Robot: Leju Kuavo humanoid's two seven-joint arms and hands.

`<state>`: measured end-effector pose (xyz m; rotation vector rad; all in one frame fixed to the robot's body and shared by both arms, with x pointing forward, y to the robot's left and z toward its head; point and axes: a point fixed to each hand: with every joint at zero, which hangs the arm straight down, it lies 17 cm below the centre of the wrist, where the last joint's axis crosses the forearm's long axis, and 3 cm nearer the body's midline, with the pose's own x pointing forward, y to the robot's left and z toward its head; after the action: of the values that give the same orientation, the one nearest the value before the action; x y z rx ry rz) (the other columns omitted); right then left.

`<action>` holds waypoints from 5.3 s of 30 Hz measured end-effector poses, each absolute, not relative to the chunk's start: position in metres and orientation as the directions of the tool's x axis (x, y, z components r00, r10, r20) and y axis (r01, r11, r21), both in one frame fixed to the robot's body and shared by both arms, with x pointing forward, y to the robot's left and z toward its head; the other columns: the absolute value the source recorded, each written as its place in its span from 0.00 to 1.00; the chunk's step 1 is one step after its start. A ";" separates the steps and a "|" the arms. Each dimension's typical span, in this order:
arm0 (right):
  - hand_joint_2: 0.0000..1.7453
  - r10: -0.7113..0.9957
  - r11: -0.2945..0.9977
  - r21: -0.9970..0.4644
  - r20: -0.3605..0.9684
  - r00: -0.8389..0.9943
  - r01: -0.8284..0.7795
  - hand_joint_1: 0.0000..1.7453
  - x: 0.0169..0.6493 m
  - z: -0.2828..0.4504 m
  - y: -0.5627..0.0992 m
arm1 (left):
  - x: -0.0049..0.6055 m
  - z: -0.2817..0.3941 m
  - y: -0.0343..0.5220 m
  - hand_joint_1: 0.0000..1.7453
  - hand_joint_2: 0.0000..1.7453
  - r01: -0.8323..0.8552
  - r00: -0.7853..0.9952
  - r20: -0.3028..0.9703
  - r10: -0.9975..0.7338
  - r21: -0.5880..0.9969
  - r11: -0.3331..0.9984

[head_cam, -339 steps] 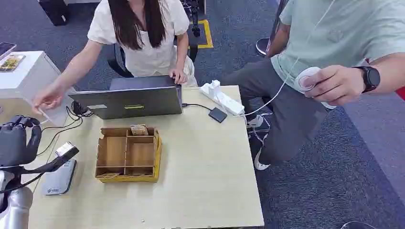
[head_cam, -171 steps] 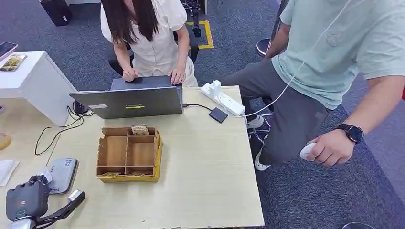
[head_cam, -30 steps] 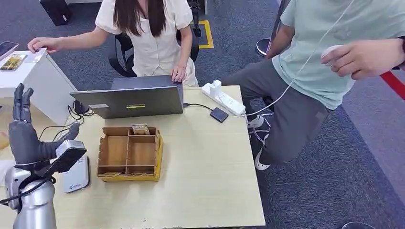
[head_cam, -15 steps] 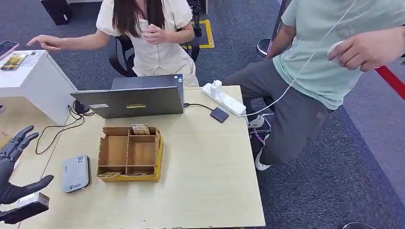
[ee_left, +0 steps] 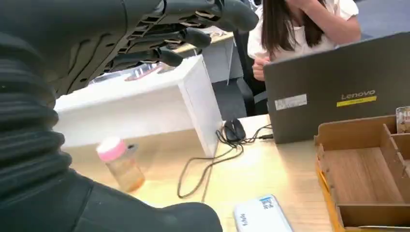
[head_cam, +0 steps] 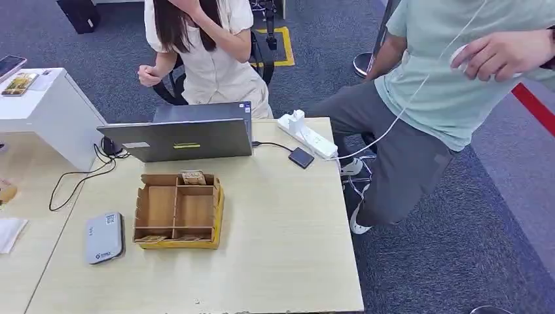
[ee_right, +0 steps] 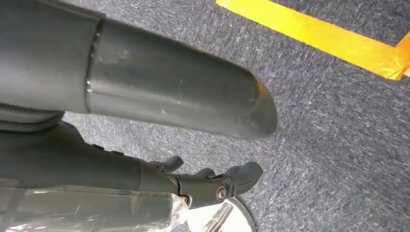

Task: Pass the card to the sensor for recognition and then transmit it.

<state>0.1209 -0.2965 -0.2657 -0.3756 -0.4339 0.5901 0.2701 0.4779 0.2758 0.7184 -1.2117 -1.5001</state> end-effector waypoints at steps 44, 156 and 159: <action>0.00 0.518 0.818 -0.439 0.279 0.809 -0.372 0.00 0.117 -0.266 -0.287 | 0.343 0.114 0.295 0.00 1.00 -0.080 -0.350 -0.278 -0.894 0.960 -0.267; 0.00 0.484 0.832 -0.437 0.268 0.833 -0.342 0.00 0.114 -0.267 -0.291 | 0.394 0.093 0.255 1.00 1.00 -0.072 -0.189 -0.251 -0.949 0.968 -0.241; 0.00 0.484 0.832 -0.437 0.268 0.833 -0.342 0.00 0.114 -0.267 -0.291 | 0.394 0.093 0.255 1.00 1.00 -0.073 -0.189 -0.251 -0.949 0.968 -0.241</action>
<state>0.1141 -0.2913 -0.2670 -0.3853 -0.3821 0.4493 0.3935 0.2546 0.0927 1.3305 -1.2645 -1.5220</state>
